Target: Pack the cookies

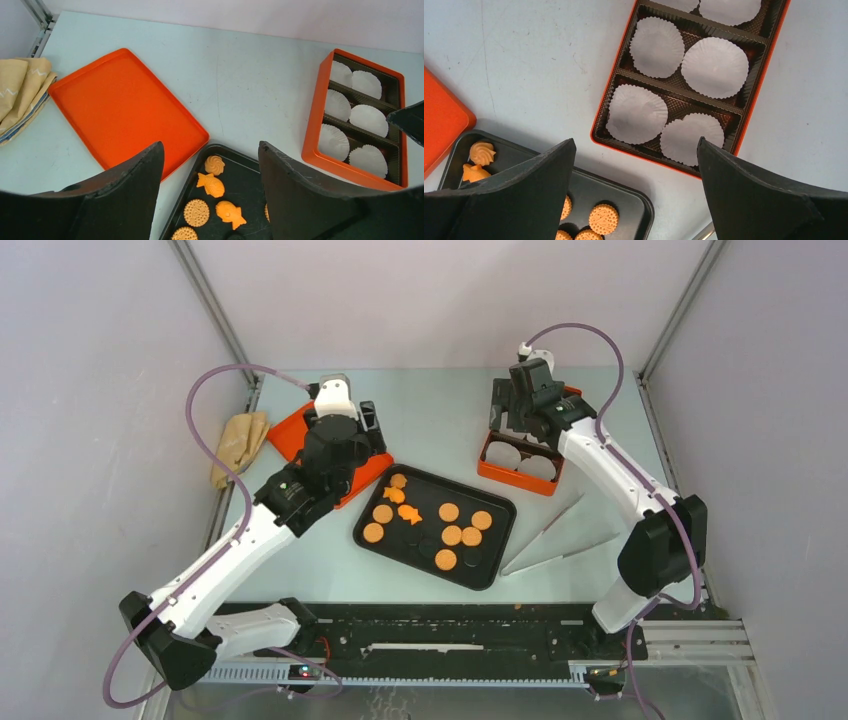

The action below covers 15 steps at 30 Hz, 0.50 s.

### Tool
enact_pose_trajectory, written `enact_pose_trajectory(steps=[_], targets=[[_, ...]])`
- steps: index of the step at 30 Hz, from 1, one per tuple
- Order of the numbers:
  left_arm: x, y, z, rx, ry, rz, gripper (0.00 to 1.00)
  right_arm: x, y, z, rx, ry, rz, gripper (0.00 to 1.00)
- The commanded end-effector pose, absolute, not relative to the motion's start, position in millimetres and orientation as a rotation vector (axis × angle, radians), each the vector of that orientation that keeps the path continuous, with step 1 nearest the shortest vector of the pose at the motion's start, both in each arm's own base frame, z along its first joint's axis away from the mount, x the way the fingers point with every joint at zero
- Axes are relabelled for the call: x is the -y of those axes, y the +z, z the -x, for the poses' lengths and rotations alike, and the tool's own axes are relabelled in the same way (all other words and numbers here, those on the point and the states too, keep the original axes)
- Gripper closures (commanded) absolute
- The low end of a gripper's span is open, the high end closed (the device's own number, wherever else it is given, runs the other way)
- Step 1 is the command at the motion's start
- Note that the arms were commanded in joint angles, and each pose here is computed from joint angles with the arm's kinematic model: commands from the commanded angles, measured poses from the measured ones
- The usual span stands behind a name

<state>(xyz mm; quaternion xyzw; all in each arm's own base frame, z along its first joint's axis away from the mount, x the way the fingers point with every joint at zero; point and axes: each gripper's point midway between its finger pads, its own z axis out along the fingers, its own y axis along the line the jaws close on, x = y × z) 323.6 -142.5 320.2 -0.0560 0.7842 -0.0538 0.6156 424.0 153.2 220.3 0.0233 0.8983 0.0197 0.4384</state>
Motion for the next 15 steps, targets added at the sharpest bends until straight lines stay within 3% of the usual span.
enact_pose_trajectory(steps=[1, 5, 10, 15], targets=[[134, 319, -324, -1.799, -0.091, 0.169, 0.26, -156, 225, -426, -2.249, 0.061, -0.097, 0.00], [124, 316, -342, -1.824, -0.065, 0.206, 0.25, -174, 223, -444, -2.277, 0.181, -0.056, 0.01], [109, 286, -373, -1.957, -0.199, 0.359, 0.43, -184, 214, -479, -2.330, 0.233, -0.092, 0.08], [107, 254, -374, -2.028, -0.169, 0.387, 0.53, -188, 174, -509, -2.434, 0.192, -0.094, 0.16]])
